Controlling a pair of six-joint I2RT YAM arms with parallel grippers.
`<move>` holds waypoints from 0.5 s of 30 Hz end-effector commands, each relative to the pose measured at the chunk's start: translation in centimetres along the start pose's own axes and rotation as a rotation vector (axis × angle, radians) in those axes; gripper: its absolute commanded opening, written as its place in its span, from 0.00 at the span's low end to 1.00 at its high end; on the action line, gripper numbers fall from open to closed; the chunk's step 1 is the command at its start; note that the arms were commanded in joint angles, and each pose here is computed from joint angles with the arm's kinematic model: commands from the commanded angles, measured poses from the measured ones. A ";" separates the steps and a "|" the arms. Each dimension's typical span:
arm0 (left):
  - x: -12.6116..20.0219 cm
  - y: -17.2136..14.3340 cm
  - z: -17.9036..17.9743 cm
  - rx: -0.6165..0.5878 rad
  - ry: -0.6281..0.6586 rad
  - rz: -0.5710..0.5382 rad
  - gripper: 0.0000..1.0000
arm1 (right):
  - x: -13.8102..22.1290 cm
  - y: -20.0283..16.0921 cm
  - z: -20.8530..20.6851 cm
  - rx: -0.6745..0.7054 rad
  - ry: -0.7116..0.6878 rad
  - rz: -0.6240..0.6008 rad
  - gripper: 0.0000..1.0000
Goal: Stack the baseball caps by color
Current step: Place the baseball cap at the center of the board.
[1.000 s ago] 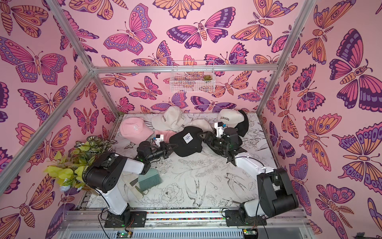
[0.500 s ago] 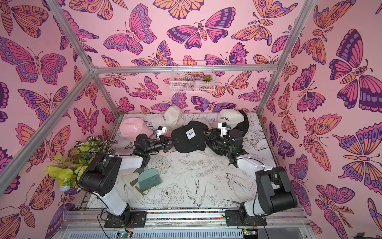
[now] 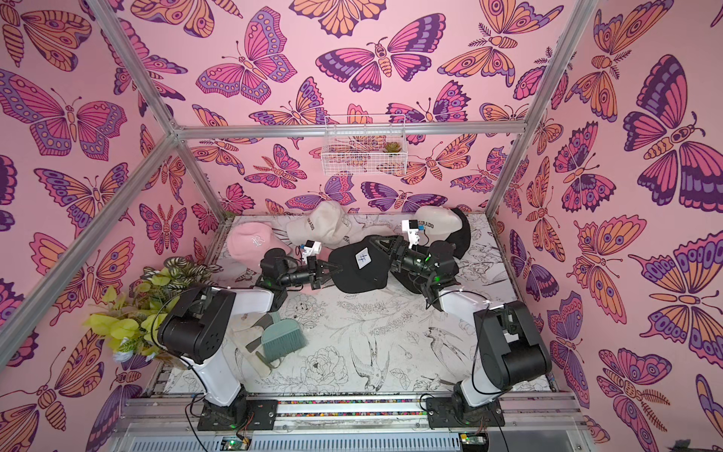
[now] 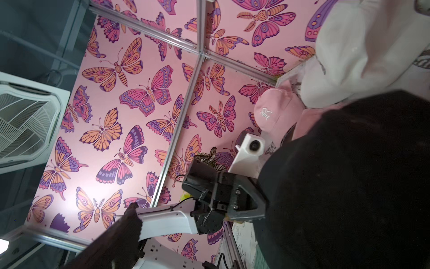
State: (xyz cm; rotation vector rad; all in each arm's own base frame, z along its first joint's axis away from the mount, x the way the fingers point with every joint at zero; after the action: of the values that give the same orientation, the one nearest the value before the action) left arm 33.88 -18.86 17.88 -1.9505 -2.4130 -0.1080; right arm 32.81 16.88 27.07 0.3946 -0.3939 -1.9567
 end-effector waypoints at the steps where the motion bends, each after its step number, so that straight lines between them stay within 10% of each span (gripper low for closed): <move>1: 0.9 0.1 1.2 -0.010 0.050 0.001 0.00 | 0.3 0.4 5.2 0.158 0.121 0.043 1.00; 15: 1.4 0.4 -1.3 -0.068 -0.019 0.014 0.00 | 0.5 -1.5 1.5 0.174 -0.163 0.122 0.92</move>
State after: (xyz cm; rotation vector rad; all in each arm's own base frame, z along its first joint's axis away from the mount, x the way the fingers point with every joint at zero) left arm 33.86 -17.89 18.43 -2.0058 -2.3987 -0.1585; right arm 30.48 16.91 27.85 0.3249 -0.6256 -1.8679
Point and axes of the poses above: each gripper's point midway between its finger pads, its own x axis back along the fingers, its own z axis along the line the jaws close on, y = z × x, the point moved 8 cm from there along x, back along the fingers, and after that the axes turned 5 degrees about x, right-handed, at the moved point
